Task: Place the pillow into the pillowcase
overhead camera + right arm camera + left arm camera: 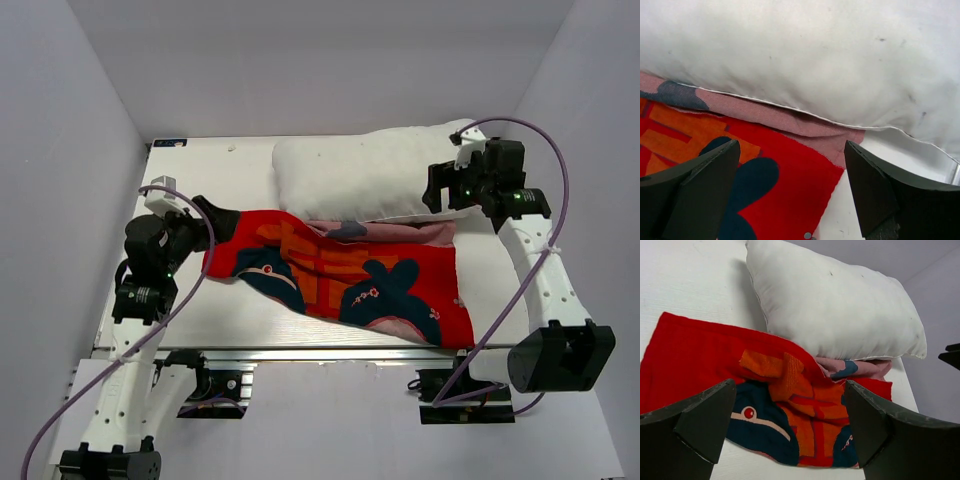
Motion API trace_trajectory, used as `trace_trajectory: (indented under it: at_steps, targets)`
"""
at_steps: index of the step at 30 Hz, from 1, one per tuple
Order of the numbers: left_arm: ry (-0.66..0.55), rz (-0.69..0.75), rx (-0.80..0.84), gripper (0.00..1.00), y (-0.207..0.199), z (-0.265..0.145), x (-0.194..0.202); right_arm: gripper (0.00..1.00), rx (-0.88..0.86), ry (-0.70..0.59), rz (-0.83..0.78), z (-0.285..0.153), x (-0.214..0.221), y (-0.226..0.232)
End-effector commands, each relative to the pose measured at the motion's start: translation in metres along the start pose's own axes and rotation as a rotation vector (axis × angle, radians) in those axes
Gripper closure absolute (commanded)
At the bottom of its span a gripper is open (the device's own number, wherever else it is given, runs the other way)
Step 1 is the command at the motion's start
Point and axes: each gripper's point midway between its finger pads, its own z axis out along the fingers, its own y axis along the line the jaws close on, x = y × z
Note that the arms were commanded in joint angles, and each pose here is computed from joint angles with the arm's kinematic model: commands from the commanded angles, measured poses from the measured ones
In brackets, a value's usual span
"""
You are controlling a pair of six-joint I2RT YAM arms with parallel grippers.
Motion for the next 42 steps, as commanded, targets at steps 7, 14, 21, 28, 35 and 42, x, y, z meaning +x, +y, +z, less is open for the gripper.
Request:
trace_trajectory:
  at_steps: [7, 14, 21, 28, 35, 42]
  targets:
    - [0.073, 0.057, 0.104, 0.31, -0.03, 0.005, 0.004, 0.11, -0.276, -0.11, -0.376, -0.013, -0.021, 0.049]
    - [0.202, 0.051, 0.076, 0.89, -0.042, 0.025, 0.038, 0.34, -0.587, -0.274, -0.643, -0.042, -0.009, 0.117]
    - [0.361, 0.041, -0.027, 0.26, -0.037, 0.059, 0.081, 0.18, -0.669, -0.287, -0.513, -0.04, -0.004, 0.161]
    - [0.318, 0.016, -0.051, 0.18, -0.036, 0.099, 0.078, 0.11, -0.611, -0.235, -0.471, -0.03, 0.019, 0.152]
    - [0.34, -0.267, -0.078, 0.21, -0.044, 0.151, 0.109, 0.11, -0.548, -0.231, -0.478, -0.023, 0.021, 0.142]
    - [0.409, -0.256, -0.161, 0.36, -0.04, 0.177, 0.13, 0.1, -0.508, -0.236, -0.494, -0.024, 0.025, 0.136]
